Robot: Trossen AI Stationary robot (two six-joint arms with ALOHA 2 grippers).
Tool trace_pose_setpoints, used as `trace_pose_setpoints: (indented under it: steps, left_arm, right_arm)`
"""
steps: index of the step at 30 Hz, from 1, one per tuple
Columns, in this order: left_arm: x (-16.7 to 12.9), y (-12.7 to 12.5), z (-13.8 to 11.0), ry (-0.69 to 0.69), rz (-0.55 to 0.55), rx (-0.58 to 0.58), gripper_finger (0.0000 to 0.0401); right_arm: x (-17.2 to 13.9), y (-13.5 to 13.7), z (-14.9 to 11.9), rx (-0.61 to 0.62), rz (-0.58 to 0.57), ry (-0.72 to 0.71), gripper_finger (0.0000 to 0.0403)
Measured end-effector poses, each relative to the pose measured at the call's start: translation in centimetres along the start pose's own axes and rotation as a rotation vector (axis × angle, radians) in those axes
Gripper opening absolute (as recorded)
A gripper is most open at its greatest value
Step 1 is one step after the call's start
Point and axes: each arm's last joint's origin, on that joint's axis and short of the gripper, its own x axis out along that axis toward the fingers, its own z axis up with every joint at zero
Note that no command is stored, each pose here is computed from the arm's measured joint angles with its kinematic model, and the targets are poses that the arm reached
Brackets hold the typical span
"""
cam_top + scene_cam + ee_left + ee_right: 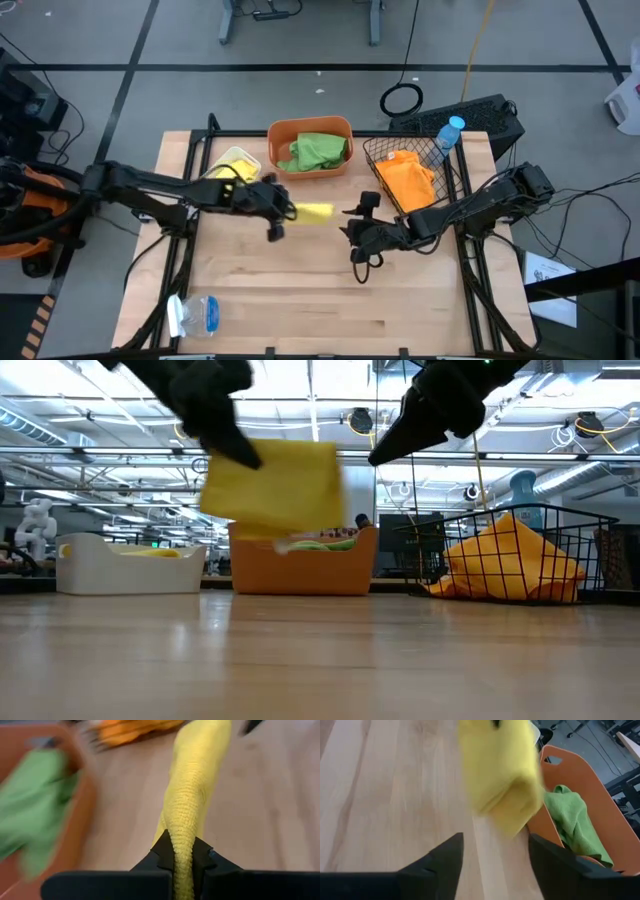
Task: Sort microfiber towel by color & place in baskets
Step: Put the yellow towel into the white bin
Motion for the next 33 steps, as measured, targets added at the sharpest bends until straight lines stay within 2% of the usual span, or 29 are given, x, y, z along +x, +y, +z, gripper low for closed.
trace_pose_setpoints:
  steps: [6,11,16,18,22,25,33]
  left_arm:
    - [-5.9,2.6,-1.8,0.093,0.265,-0.139,0.0013]
    - [-9.9,3.9,-3.4,0.112,0.348,-0.273,0.0013]
    - [-13.0,5.0,-5.8,0.159,0.535,-0.409,0.0012]
    - [-13.7,5.1,-6.4,0.172,0.549,-0.438,0.0012]
    - [-14.5,4.9,-6.8,0.158,0.445,-0.499,0.0012]
    - [-14.9,4.9,-7.1,0.150,0.414,-0.554,0.0012]
    - [-15.3,5.1,-7.4,0.131,0.483,-0.592,0.0012]
  right_arm:
    - [0.0,0.0,0.4,0.033,0.000,-0.032,0.0246]
    - [0.0,0.0,0.4,0.063,0.002,-0.031,0.0251]
    - [0.0,0.0,0.3,0.092,0.006,-0.030,0.0251]
    - [0.0,0.0,0.3,0.099,0.006,-0.030,0.0251]
    - [0.0,0.0,0.4,0.101,0.006,-0.031,0.0251]
    - [0.0,0.0,0.3,0.103,0.008,-0.031,0.0251]
    - [0.0,0.2,0.3,0.124,0.038,-0.029,0.0251]
